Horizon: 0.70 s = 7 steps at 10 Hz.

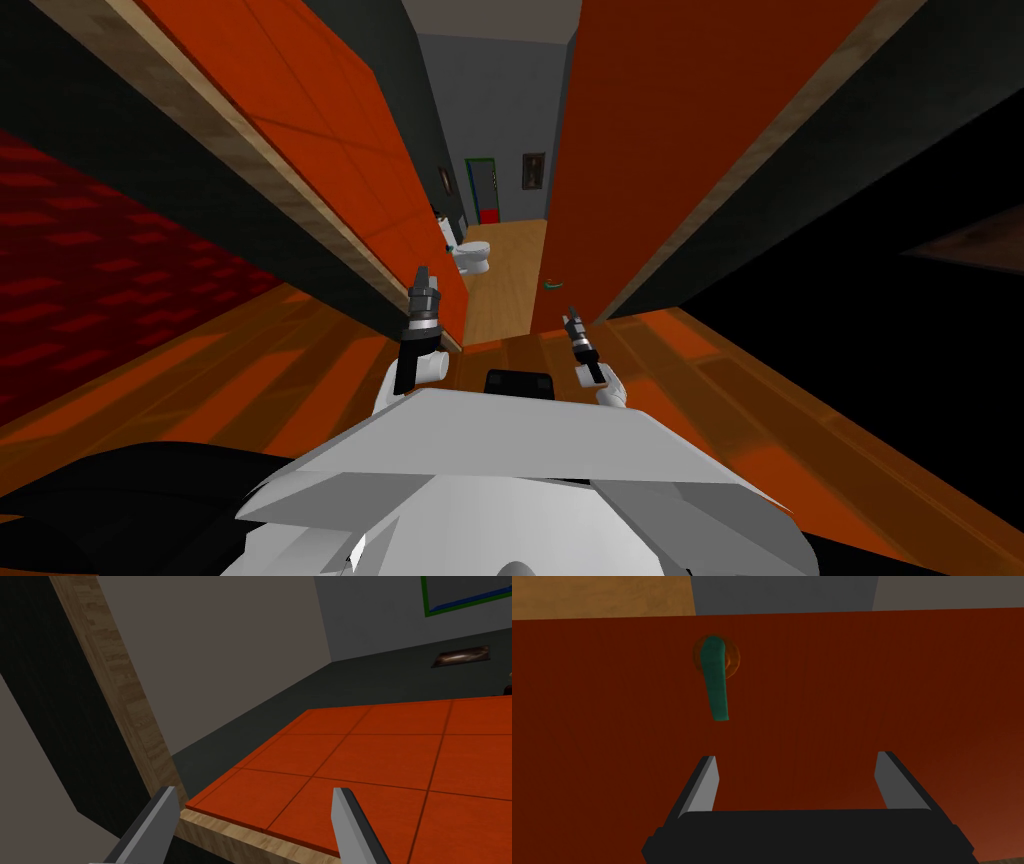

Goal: Push the door open

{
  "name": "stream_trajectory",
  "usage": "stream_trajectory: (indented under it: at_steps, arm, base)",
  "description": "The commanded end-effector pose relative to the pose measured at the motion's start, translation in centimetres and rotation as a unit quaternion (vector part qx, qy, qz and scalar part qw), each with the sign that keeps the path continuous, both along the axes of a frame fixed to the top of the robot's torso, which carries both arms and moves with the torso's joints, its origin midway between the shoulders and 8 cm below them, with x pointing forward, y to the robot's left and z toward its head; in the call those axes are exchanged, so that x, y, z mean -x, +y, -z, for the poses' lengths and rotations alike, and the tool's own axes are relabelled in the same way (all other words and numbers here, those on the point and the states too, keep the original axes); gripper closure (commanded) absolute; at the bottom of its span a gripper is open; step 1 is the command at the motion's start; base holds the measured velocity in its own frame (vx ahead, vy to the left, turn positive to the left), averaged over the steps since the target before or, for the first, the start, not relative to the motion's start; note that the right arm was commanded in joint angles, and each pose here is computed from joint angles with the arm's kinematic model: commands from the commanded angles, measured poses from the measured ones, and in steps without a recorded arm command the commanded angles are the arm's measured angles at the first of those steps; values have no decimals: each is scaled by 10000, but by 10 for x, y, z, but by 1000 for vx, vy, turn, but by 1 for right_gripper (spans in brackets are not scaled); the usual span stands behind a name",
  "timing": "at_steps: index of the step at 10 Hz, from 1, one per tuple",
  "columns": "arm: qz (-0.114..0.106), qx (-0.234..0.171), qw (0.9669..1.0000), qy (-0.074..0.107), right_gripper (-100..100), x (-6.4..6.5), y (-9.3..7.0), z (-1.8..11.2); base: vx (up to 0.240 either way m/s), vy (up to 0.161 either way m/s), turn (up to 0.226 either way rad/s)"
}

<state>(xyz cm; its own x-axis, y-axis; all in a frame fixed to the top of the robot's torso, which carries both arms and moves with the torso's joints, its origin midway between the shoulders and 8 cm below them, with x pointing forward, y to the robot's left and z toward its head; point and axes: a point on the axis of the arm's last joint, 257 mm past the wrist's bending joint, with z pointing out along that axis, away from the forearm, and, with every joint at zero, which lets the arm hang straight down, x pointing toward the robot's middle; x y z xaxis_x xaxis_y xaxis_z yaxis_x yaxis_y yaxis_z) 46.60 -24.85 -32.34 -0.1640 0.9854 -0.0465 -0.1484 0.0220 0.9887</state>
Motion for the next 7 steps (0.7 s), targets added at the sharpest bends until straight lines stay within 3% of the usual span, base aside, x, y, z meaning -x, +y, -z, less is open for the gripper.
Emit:
stream_trajectory:
  at_steps: [1,7]
  arm:
    - [-43,-10,9999,113,-100,0,0,10]
    - [-164,-46,9988,460,-100,3,1,43]
  base:
    - [103,-38,28]
    - [94,-39,21]
